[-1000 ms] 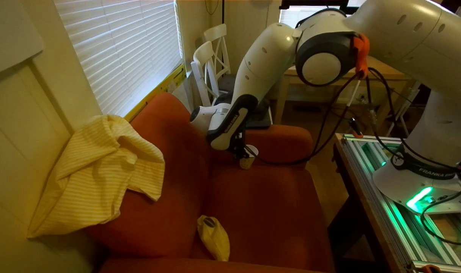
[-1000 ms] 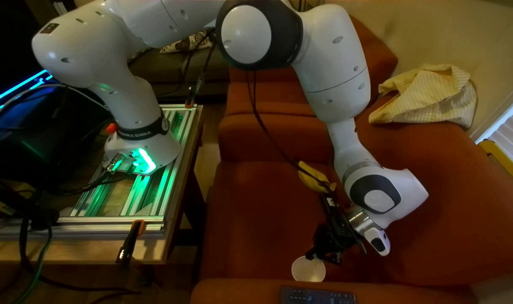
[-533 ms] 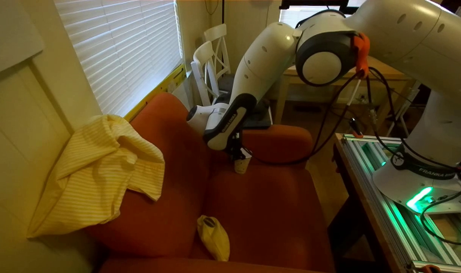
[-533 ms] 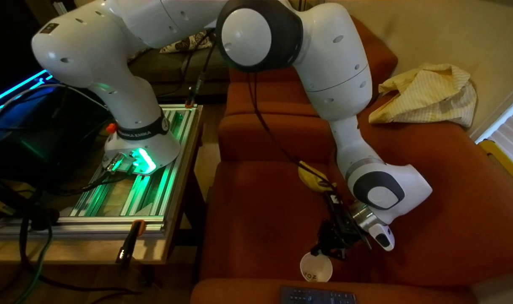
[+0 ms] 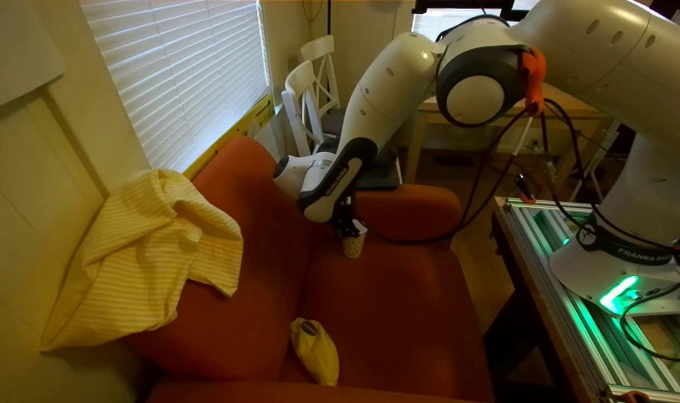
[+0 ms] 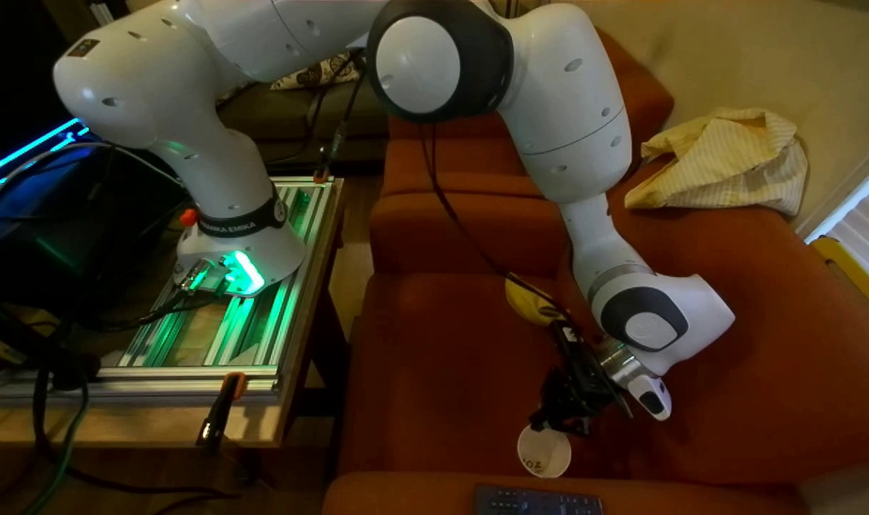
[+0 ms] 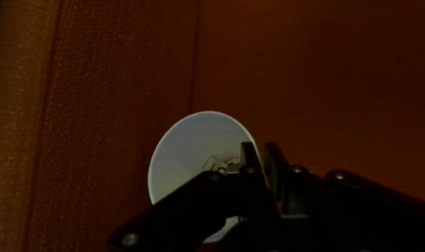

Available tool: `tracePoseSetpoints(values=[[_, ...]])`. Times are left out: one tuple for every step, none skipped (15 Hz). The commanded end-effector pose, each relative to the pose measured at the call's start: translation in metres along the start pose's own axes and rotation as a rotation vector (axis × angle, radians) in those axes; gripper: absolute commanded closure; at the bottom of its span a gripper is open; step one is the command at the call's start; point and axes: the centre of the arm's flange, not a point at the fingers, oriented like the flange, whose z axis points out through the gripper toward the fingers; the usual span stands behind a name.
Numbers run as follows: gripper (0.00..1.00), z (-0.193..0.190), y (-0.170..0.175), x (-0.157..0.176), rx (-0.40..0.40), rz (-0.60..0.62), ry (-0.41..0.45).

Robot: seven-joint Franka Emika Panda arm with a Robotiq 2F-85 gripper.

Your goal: Put the cup upright

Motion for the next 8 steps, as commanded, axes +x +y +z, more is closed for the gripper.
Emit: tracePoseSetpoints(values=[[0.56, 0.0, 0.001, 0.004, 0.013, -0.007, 0.003], [0.48, -0.002, -0.001, 0.002, 0.017, -0.014, 0.007], [0.42, -0.003, -0.002, 0.001, 0.019, -0.017, 0.011], [0.36, -0.005, -0.004, 0.0, 0.023, -0.022, 0.015], [0.27, -0.007, -0.006, -0.001, 0.022, -0.023, 0.019], [0.21, -0.009, -0.008, -0.002, 0.02, -0.023, 0.027], [0.13, -0.013, -0.01, -0.005, 0.016, -0.022, 0.044], [0.07, -0.018, -0.012, -0.009, 0.016, -0.019, 0.067]])
